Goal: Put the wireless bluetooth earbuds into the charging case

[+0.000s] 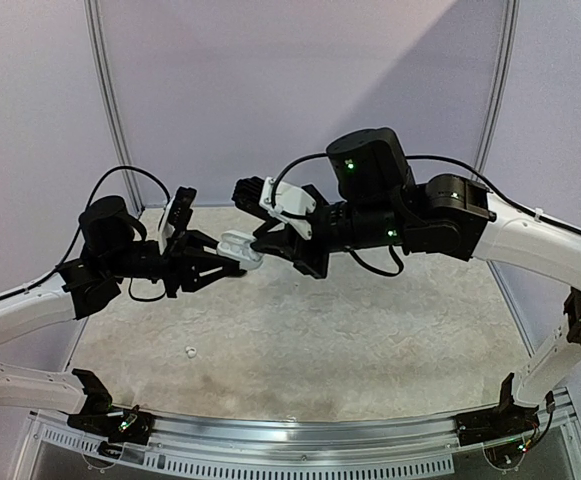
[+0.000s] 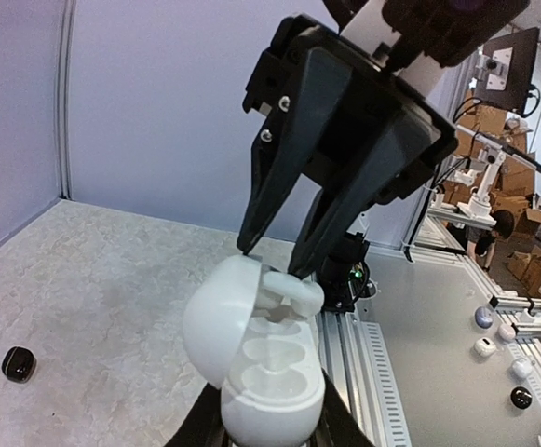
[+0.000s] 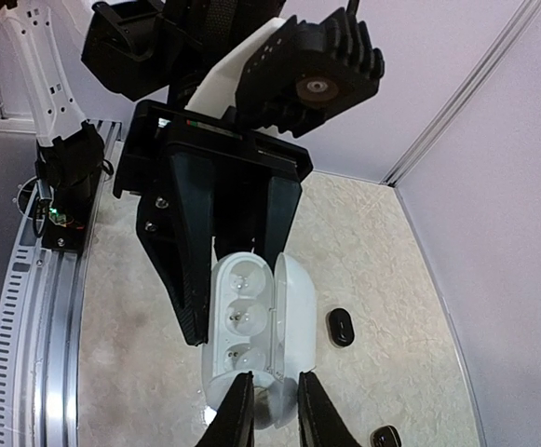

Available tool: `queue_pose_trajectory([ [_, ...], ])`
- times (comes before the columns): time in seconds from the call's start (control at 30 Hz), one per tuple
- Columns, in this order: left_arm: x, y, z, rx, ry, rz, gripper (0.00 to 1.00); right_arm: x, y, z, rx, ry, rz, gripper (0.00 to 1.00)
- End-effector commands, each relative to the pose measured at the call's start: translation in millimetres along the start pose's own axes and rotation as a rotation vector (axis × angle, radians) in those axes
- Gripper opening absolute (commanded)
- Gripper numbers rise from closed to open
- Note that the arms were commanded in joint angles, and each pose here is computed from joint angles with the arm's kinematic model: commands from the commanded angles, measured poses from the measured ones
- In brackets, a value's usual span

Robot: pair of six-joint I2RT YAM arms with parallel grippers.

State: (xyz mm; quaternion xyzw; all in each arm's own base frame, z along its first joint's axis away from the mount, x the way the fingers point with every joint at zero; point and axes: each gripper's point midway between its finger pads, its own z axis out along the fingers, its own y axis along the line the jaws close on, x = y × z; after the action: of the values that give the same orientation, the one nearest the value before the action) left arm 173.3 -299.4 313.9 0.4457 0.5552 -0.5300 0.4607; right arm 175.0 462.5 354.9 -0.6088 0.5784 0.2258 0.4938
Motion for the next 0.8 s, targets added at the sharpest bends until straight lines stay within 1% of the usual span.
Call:
queue_pose_trajectory([
  [0.0, -13.5, -3.5, 0.9, -0.003, -0.046, 0.004, 0.00, 9.1, -0.9, 13.6, -0.001, 0.023, 0.014, 0.17],
  [0.17, -15.3, 0.1, 0.4, -0.021, -0.055, -0.012, 0.00, 14.0, 0.1, 17.3, -0.005, 0.045, 0.009, 0.18],
  [0.43, -14.2, -2.9, 0.4, -0.005, -0.046, 0.013, 0.00, 29.4, 6.5, 16.6, -0.030, 0.105, -0.017, 0.17],
  [0.77, -13.9, 1.1, 0.3, -0.023, -0.046, 0.008, 0.00, 27.0, 7.8, 16.3, -0.030, 0.074, -0.013, 0.23],
])
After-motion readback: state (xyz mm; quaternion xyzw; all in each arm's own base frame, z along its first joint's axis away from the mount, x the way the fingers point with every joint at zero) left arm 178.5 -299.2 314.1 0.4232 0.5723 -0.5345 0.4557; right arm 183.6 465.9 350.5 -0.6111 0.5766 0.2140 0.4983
